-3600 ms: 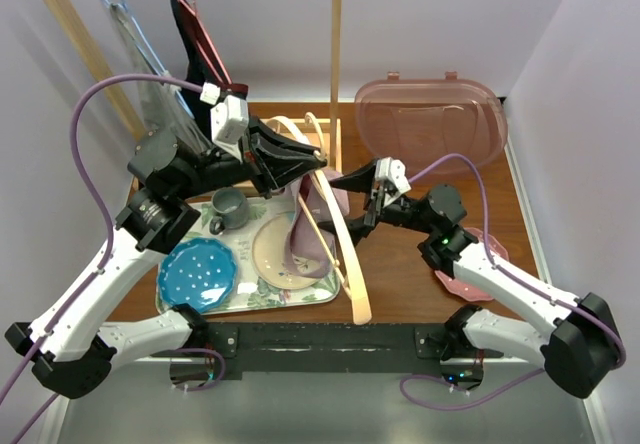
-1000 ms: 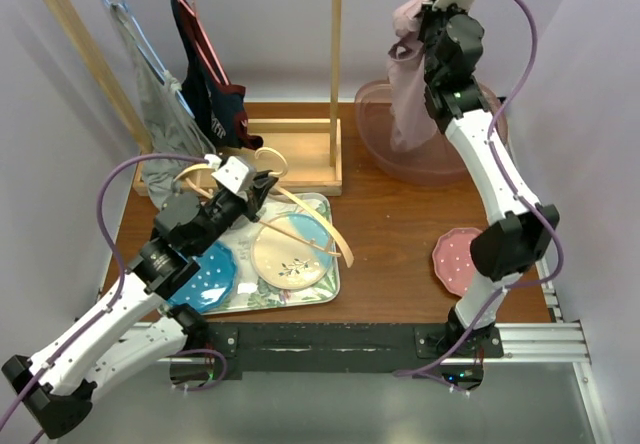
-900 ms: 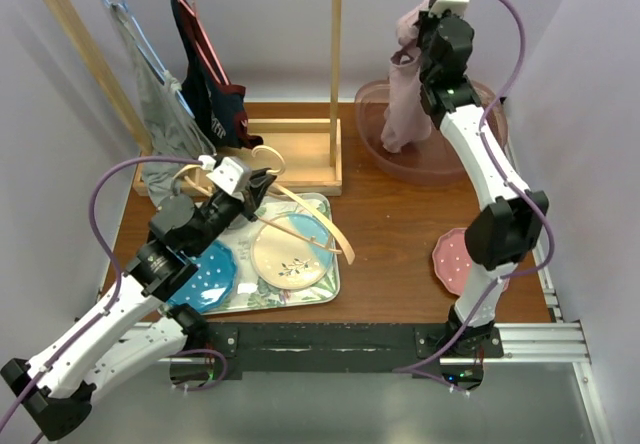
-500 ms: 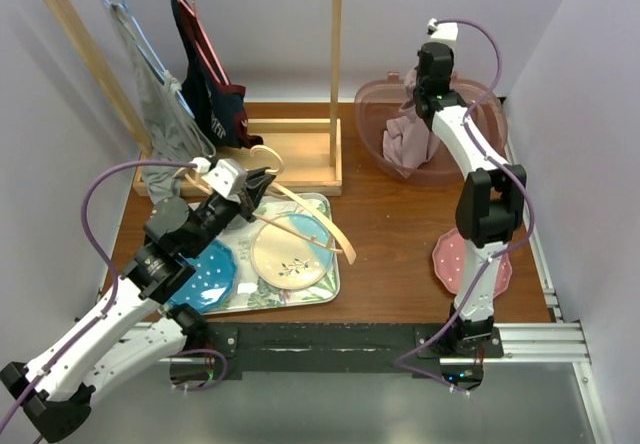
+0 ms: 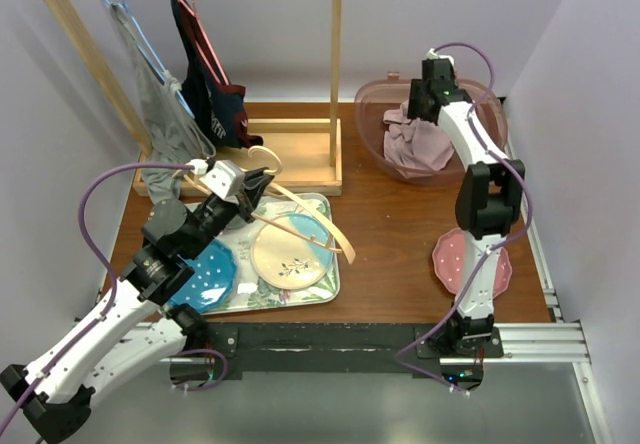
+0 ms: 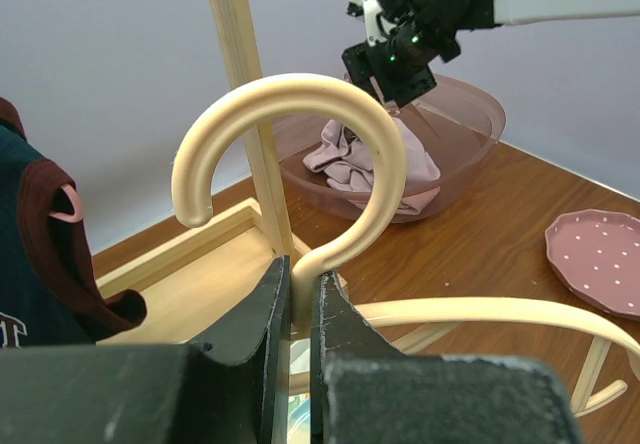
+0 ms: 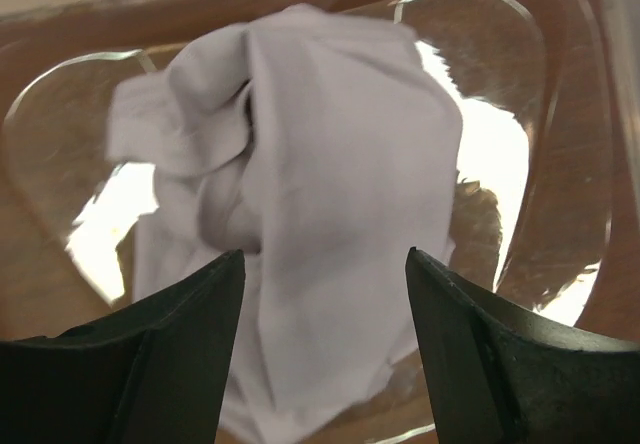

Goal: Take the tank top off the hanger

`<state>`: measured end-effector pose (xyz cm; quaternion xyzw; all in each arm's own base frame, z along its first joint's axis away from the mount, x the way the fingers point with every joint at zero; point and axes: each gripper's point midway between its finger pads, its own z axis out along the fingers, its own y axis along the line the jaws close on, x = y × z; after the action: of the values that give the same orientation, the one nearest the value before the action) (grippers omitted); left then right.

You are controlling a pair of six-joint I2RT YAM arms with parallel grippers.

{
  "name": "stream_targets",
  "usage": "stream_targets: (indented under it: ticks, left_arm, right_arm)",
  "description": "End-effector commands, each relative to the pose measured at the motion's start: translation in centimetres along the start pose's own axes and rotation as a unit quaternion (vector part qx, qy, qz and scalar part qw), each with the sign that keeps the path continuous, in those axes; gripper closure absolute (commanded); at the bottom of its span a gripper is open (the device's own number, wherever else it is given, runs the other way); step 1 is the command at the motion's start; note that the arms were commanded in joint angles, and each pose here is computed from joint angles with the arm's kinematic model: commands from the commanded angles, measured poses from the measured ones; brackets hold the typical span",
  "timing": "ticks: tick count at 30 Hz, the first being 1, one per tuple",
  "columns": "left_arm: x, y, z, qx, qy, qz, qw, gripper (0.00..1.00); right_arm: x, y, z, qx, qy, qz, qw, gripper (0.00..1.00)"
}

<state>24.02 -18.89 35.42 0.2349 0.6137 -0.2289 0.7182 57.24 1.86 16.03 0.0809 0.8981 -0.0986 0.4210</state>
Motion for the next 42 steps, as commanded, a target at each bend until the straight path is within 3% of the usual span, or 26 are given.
stream_targets:
  ticks: [1,4,9,10,11,14,16,23,33,39,42]
  left_arm:
    - [-1.6,0.8,0.1,-0.019,-0.036,0.004,0.999,1.00]
    - [-1.3,0.8,0.1,-0.021,-0.032,0.004,0.999,1.00]
    - [-1.2,1.0,0.2,-0.027,-0.031,0.004,0.999,1.00]
    - [-1.1,1.1,0.2,-0.029,-0.030,0.004,0.999,1.00]
    - [-1.1,1.2,0.2,-0.031,-0.031,0.004,0.999,1.00]
    - [-1.1,1.3,0.1,-0.034,-0.031,0.002,0.999,1.00]
    - [-1.0,1.4,0.1,-0.037,-0.030,0.002,0.999,1.00]
    - [-0.8,1.2,0.3,-0.033,-0.026,0.001,0.999,1.00]
    - [-0.3,1.3,0.6,-0.036,-0.019,-0.002,0.999,1.00]
    - [-0.3,1.4,0.6,-0.039,-0.018,-0.002,0.999,1.00]
    - [-0.3,1.5,0.5,-0.041,-0.019,-0.003,0.999,1.00]
  right_arm:
    - [-3.2,2.8,-10.2,-0.157,-0.014,0.010,0.987,0.27]
    - [-0.9,6.0,-16.6,-0.295,-0.011,-0.004,0.955,0.26]
    - [2.0,10.6,-27.4,-0.482,-0.085,-0.031,0.871,0.23]
    - [4.5,11.5,-28.1,-0.499,-0.070,-0.038,0.863,0.23]
    - [3.9,11.2,-30.5,-0.514,-0.102,-0.034,0.851,0.22]
    - [6.5,11.8,-34.2,-0.574,-0.096,-0.027,0.813,0.22]
    - [8.7,12.1,-35.6,-0.606,-0.075,-0.025,0.791,0.22]
    - [12.2,11.5,-40.9,-0.682,-0.094,-0.044,0.724,0.20]
    - [15.2,12.2,-42.8,-0.714,-0.091,-0.058,0.692,0.20]
    - [16.7,13.7,-43.7,-0.714,-0.091,-0.079,0.690,0.23]
    - [16.8,14.1,-43.5,-0.700,-0.103,-0.084,0.702,0.25]
